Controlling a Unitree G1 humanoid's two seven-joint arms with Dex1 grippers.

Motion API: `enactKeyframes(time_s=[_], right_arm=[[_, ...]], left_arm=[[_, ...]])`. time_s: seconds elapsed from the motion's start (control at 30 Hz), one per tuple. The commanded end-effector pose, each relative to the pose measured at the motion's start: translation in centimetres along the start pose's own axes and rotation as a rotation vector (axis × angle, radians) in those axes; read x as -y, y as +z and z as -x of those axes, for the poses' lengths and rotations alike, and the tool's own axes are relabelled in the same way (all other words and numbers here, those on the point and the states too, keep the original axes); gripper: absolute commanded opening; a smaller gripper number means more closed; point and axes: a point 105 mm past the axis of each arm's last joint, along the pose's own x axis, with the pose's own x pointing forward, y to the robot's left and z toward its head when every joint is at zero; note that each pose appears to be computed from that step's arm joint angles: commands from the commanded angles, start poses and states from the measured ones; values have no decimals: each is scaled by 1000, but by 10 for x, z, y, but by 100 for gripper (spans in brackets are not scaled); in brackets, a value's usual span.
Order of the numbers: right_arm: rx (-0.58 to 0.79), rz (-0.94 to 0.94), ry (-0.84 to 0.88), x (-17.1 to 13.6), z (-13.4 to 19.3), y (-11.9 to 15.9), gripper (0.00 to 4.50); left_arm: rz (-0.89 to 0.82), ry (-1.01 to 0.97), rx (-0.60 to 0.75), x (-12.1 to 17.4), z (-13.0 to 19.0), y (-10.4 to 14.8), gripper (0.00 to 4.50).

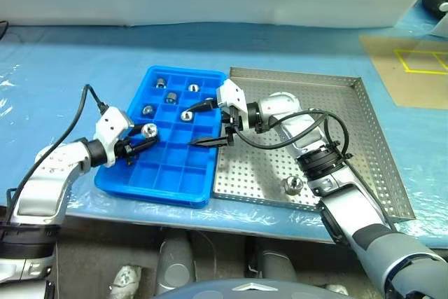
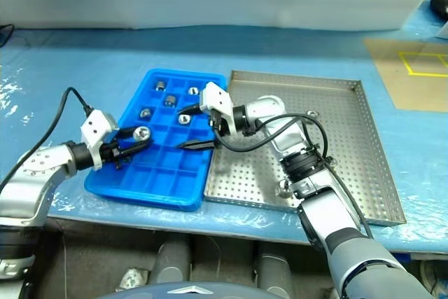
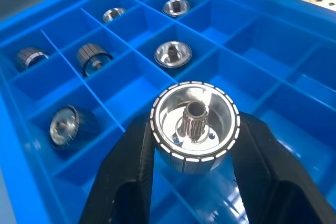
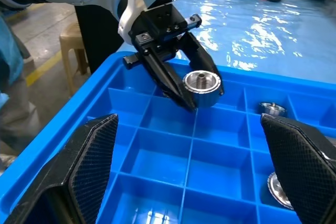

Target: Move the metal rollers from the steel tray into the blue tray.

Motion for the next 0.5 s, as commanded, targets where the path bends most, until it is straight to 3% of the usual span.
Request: enactKeyframes(time_s=[0.03, 0.5], right_arm=[[32, 45, -15, -1, 3, 13, 450], [22, 42, -57, 0, 8, 11, 450]], left_arm=[[-33, 33, 32, -8, -7, 6, 171], [4, 31, -11, -6, -36, -7, 171]])
